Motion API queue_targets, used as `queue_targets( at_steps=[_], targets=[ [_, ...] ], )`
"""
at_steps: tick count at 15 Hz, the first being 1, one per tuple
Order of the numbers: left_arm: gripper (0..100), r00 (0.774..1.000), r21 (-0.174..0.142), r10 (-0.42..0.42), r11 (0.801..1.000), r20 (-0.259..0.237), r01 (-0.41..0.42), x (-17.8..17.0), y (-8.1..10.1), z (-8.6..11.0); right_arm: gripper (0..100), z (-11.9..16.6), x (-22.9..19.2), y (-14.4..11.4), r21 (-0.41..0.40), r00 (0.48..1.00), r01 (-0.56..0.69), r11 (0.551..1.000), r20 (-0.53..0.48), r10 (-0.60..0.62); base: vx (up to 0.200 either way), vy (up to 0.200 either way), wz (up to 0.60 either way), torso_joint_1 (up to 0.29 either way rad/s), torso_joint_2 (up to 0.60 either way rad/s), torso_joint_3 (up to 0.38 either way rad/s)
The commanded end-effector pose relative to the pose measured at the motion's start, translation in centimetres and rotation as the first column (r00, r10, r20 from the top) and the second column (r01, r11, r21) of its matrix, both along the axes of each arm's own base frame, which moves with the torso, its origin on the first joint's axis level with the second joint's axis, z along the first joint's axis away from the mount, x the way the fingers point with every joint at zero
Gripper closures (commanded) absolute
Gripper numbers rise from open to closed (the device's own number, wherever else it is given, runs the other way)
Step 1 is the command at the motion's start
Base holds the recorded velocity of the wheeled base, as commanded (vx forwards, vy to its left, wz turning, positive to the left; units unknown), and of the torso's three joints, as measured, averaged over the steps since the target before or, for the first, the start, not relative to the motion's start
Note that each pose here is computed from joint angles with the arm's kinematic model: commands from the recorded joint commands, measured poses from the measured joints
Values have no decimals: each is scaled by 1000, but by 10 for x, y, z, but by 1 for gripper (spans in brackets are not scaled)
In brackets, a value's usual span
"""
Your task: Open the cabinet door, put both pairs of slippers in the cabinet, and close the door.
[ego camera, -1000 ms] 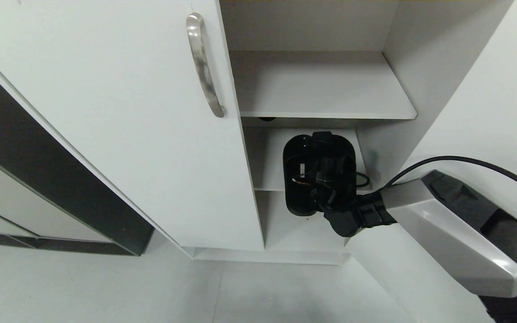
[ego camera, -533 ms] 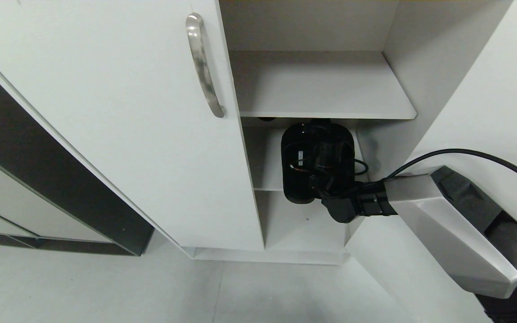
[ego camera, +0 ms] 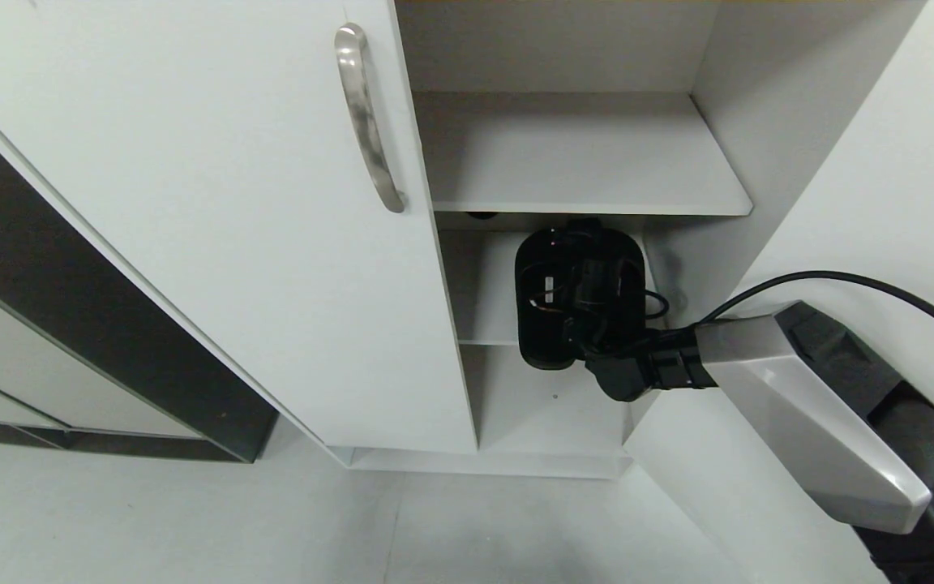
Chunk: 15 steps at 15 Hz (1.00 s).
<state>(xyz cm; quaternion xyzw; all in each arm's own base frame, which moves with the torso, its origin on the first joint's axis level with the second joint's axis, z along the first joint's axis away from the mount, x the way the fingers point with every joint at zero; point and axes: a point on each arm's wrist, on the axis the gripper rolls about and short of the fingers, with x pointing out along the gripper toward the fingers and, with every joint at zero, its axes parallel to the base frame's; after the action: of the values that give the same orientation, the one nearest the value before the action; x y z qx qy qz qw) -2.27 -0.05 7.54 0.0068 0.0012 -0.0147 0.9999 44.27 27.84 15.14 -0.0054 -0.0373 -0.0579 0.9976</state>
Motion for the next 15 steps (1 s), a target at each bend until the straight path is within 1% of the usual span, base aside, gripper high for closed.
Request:
queue_targets(
  at_steps=[1,3,4,9,12,15],
  targets=[
    [100,1000,0,0,1000,-2,0,0,0,0,100,-7,3,0,-7,1000,3,1000,-11,-3,0,0,0,0,0,0],
    [100,1000,0,0,1000,-2,0,0,0,0,100,-9,3,0,-9,1000,3,1000,-13,-3,0,0,0,0,0,0],
    [100,1000,0,0,1000,-2,0,0,0,0,0,-9,3,0,-10,1000,3,1000,-14,-3,0,0,0,0,0,0],
    [100,1000,0,-1,1000,-2,1,0,0,0,0,-10,-1,0,-17,1000,1,1000,-26,-2,0,0,0,0,0,0],
    [100,1000,-1,-1,1000,-1,1,0,0,0,0,0,-24,-4,-16,1000,-19,1000,-26,18,0,0,0,0,0,0],
    [100,1000,-3,-1,1000,-1,1,0,0,0,0,1,-55,-8,-15,999,-45,999,-22,44,0,0,0,0,0,0]
  ],
)
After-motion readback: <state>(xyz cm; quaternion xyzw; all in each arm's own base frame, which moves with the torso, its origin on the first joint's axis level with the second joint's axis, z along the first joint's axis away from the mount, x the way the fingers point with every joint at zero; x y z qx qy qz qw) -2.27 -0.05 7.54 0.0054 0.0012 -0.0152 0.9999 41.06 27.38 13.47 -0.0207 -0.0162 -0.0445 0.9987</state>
